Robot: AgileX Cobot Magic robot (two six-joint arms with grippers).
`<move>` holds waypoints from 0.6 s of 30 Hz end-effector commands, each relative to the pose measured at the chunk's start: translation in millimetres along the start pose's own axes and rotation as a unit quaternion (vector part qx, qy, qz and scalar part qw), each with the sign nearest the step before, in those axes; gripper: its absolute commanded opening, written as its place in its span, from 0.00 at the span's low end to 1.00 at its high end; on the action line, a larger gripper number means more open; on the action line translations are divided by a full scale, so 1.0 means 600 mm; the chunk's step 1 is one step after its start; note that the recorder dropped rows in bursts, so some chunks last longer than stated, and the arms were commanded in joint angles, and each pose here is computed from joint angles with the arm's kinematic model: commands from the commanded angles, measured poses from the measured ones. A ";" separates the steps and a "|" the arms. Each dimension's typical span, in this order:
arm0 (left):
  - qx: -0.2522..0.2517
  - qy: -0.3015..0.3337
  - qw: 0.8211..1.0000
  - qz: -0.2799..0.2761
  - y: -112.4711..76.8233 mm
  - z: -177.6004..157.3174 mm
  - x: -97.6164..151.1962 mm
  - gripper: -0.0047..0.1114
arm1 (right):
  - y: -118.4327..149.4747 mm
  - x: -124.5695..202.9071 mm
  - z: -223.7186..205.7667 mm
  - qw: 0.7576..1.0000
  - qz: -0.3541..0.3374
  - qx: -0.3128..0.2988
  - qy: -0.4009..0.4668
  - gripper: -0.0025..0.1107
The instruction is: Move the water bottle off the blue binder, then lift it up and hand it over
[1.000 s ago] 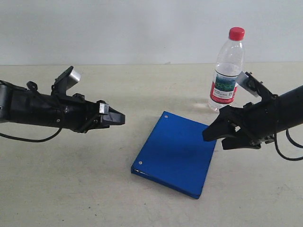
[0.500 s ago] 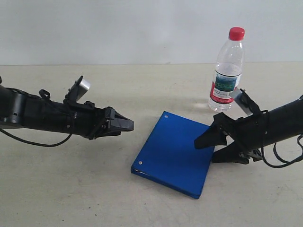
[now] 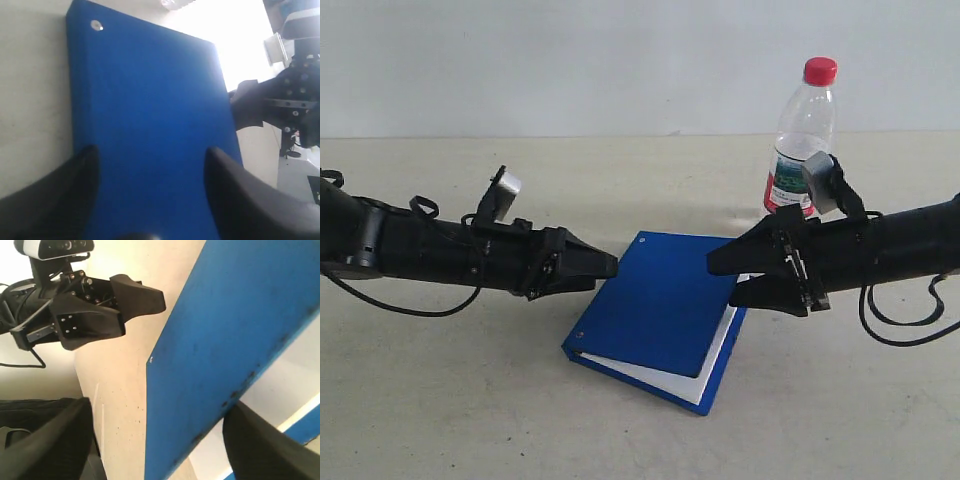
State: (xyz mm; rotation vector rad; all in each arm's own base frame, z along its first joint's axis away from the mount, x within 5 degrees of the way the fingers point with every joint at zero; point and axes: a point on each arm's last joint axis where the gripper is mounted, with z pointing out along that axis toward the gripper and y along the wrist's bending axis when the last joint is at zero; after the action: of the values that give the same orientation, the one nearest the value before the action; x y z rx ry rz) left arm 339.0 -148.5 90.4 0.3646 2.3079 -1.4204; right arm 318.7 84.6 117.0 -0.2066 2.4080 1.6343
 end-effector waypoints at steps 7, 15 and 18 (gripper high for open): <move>0.108 -0.001 0.994 0.007 -0.034 -0.002 -0.002 0.54 | -0.013 0.003 0.008 1.000 0.009 -0.009 0.002 0.36; 0.061 -0.003 0.998 0.030 -0.020 0.000 -0.002 0.54 | -0.014 0.014 0.053 1.000 -0.008 0.003 0.019 0.42; 0.032 -0.003 0.999 0.030 -0.011 0.001 -0.002 0.54 | -0.014 0.013 0.070 0.999 -0.018 0.027 0.009 0.42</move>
State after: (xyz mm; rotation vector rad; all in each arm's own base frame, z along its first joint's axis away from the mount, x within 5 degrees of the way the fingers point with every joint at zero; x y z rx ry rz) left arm 334.5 -152.5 98.7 0.4438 2.2101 -1.5323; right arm 314.8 113.5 93.1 -0.2475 2.4599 1.6156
